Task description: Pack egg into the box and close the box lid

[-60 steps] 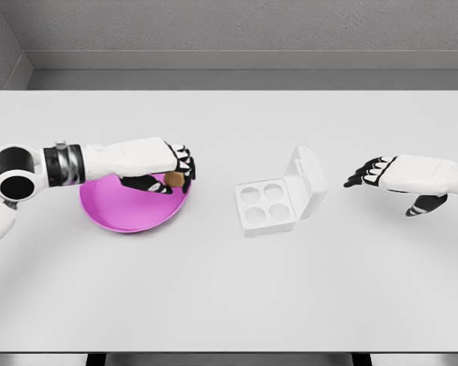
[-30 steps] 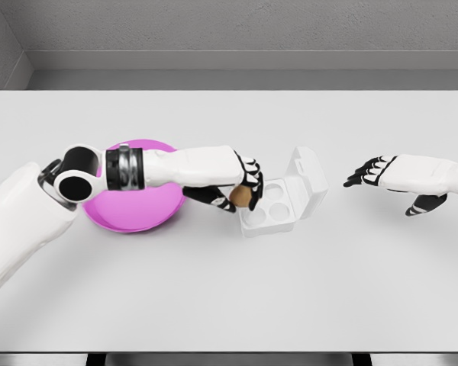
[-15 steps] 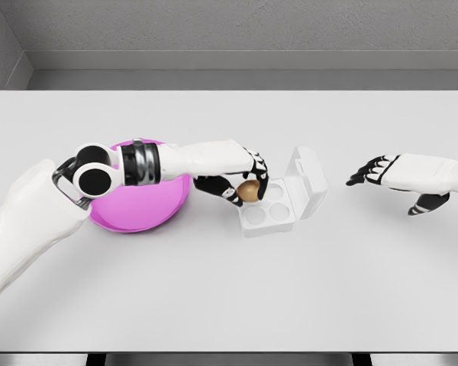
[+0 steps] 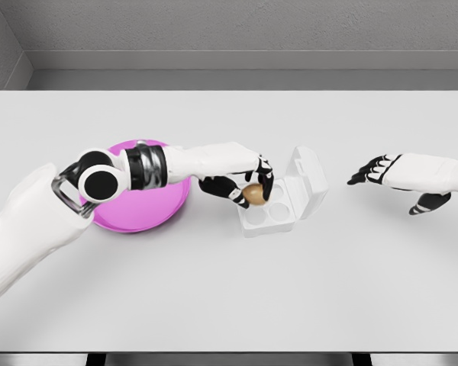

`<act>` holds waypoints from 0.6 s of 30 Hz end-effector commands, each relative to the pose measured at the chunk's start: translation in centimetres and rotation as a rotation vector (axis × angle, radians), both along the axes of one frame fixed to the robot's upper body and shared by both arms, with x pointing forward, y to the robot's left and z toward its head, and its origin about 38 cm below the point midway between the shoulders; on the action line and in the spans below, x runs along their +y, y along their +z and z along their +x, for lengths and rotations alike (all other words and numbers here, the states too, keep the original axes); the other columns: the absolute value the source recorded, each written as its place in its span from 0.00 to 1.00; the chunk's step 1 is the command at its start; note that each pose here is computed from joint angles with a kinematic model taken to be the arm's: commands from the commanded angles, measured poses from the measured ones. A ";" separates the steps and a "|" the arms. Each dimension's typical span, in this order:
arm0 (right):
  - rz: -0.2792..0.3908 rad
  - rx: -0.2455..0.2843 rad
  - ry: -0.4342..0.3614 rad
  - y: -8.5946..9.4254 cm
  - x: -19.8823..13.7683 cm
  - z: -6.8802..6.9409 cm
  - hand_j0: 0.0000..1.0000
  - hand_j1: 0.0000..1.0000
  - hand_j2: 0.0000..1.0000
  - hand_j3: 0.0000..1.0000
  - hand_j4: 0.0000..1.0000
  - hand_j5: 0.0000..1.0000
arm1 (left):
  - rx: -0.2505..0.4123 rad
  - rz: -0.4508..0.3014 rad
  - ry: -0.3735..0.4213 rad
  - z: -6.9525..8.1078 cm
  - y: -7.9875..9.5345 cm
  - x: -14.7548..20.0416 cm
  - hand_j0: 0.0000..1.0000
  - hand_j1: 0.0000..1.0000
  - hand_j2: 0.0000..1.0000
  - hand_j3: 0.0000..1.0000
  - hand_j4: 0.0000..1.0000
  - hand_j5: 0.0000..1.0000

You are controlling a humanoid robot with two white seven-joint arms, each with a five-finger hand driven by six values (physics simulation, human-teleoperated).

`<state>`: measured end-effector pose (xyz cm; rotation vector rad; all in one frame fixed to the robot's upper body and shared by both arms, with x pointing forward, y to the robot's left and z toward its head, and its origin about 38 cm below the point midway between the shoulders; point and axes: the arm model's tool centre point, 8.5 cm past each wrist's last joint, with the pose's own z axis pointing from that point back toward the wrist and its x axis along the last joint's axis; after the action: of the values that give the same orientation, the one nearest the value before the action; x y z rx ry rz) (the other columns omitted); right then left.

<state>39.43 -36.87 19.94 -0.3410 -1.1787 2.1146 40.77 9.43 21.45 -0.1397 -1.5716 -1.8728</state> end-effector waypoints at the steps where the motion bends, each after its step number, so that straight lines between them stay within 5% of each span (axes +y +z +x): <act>1: 0.004 0.000 -0.002 0.1 0.0 0.0 1.00 1.00 1.00 1.00 1.00 1.00 | 0.028 0.002 0.019 0.0 -0.1 0.1 0.37 0.37 0.37 0.37 0.37 0.37; 18: 0.005 0.001 0.003 0.0 0.2 -0.1 1.00 1.00 1.00 1.00 1.00 1.00 | 0.036 0.024 0.032 0.1 -0.3 -0.4 0.37 0.37 0.37 0.37 0.37 0.37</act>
<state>39.29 -36.71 19.85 -0.3355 -1.1805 2.1184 40.98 8.90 21.37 -0.1232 -1.5198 -1.8636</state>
